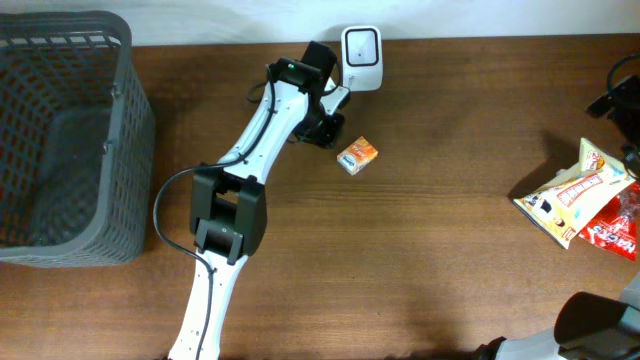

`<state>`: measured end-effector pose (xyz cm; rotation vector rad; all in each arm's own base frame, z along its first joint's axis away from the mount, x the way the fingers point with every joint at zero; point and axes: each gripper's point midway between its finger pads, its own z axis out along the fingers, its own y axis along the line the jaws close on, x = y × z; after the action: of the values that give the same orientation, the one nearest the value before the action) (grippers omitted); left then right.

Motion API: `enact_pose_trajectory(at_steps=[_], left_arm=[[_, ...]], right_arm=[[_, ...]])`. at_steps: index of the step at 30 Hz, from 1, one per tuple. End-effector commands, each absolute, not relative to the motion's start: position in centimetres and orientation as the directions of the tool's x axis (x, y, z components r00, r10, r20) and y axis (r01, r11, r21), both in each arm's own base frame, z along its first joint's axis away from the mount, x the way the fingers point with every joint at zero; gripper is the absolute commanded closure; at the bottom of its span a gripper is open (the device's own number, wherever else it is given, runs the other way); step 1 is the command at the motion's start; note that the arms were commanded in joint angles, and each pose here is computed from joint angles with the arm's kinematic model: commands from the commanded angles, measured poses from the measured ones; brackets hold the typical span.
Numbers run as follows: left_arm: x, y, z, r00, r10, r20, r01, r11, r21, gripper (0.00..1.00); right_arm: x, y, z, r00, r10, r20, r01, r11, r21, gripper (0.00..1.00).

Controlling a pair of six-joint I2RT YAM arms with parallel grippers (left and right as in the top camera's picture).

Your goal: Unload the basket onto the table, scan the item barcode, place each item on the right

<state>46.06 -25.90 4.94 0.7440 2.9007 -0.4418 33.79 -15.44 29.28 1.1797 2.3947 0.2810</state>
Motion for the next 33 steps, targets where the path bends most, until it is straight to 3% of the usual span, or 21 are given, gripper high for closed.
enact_pose_trajectory(at_steps=[1, 5, 9, 13, 18, 33], left_arm=[[43.5, -29.8, 6.1, -0.822, 0.523, -0.223, 0.565, 0.703, -0.433, 0.82], [44.1, -29.6, 4.4, -0.823, 0.524, -0.220, 0.567, 0.738, -0.366, 0.82], [44.5, -28.9, 3.5, -0.828, 0.519, -0.213, 0.560, 0.760, -0.329, 0.62], [44.3, -28.6, 2.4, -0.830, 0.521, -0.202, 0.558, 0.766, -0.320, 0.61], [44.9, -27.5, 0.7, -0.851, 0.491, -0.188, 0.525, 0.812, -0.255, 0.71], [46.8, -26.3, -0.3, -0.891, 0.401, -0.213, 0.437, 0.885, -0.163, 0.85]], right_arm=[[33.8, -15.4, 29.2, -0.541, 0.781, -0.313, 0.693, 0.624, 0.360, 0.02], [33.8, -15.4, 29.2, -0.541, 0.781, -0.313, 0.693, 0.624, 0.360, 0.01], [33.8, -15.4, 29.2, -0.541, 0.781, -0.313, 0.693, 0.624, 0.360, 0.02], [33.8, -15.4, 29.2, -0.541, 0.781, -0.313, 0.694, 0.624, 0.360, 0.02], [33.8, -15.4, 29.2, -0.541, 0.781, -0.313, 0.693, 0.624, 0.360, 0.02], [33.8, -15.4, 29.2, -0.541, 0.781, -0.313, 0.693, 0.624, 0.360, 0.02]])
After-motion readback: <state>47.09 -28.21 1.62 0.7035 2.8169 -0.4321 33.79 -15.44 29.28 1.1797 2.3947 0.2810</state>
